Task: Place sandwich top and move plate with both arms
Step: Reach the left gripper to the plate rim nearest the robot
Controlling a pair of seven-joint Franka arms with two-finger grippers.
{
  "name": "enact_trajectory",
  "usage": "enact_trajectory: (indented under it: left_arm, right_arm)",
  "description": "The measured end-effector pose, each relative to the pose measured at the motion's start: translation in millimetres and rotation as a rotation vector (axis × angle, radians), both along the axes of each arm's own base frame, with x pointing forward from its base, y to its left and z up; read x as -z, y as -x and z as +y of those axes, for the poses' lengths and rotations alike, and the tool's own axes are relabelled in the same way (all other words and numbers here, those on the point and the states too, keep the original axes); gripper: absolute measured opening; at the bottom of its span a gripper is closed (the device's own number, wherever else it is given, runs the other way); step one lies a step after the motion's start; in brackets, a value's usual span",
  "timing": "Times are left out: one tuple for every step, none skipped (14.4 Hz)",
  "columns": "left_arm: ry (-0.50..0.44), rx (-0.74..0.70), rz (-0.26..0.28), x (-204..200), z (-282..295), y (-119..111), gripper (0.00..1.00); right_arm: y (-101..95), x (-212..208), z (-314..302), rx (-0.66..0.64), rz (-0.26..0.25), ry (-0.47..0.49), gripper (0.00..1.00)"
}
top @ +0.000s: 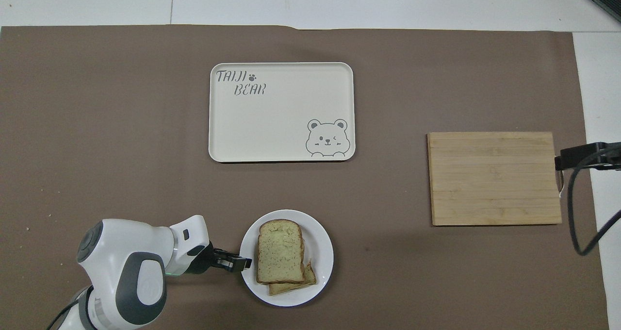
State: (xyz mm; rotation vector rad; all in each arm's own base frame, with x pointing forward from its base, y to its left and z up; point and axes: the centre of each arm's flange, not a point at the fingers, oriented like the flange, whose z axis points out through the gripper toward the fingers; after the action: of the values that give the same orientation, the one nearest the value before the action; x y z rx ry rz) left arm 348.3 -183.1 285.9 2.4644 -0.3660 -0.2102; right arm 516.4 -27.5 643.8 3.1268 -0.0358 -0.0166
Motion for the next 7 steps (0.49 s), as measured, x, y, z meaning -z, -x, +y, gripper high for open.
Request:
enact_trajectory:
  left_arm:
    - [0.006, -0.012, 0.009, 2.0, 0.6, 1.9, 0.44]
    - [0.012, -0.025, 0.019, 4.0, 1.2, 3.8, 0.44]
    - [0.019, -0.039, 0.029, 6.2, 1.9, 5.9, 0.43]
    - [0.026, -0.055, 0.041, 8.7, 2.7, 8.4, 0.43]
    - [0.034, -0.072, 0.054, 11.4, 3.5, 11.1, 0.42]
    - [0.043, -0.09, 0.065, 13.7, 4.0, 13.4, 0.39]
    - [0.052, -0.106, 0.075, 15.3, 4.1, 15.2, 0.39]
  right_arm:
    - [0.0, 0.0, 0.0, 0.0, 0.0, 0.0, 1.0]
    - [0.0, 0.0, -0.2, 0.0, 0.0, 0.0, 1.0]
    - [0.0, 0.0, -0.4, 0.001, 0.0, 0.0, 1.0]
    - [0.0, 0.0, -0.5, 0.001, 0.0, 0.0, 1.0]
    - [0.0, 0.0, -0.6, 0.001, 0.0, 0.0, 1.0]
    - [0.0, 0.0, -0.6, 0.001, 0.0, 0.0, 1.0]
    - [0.0, 0.0, -0.6, 0.001, 0.0, 0.0, 1.0]
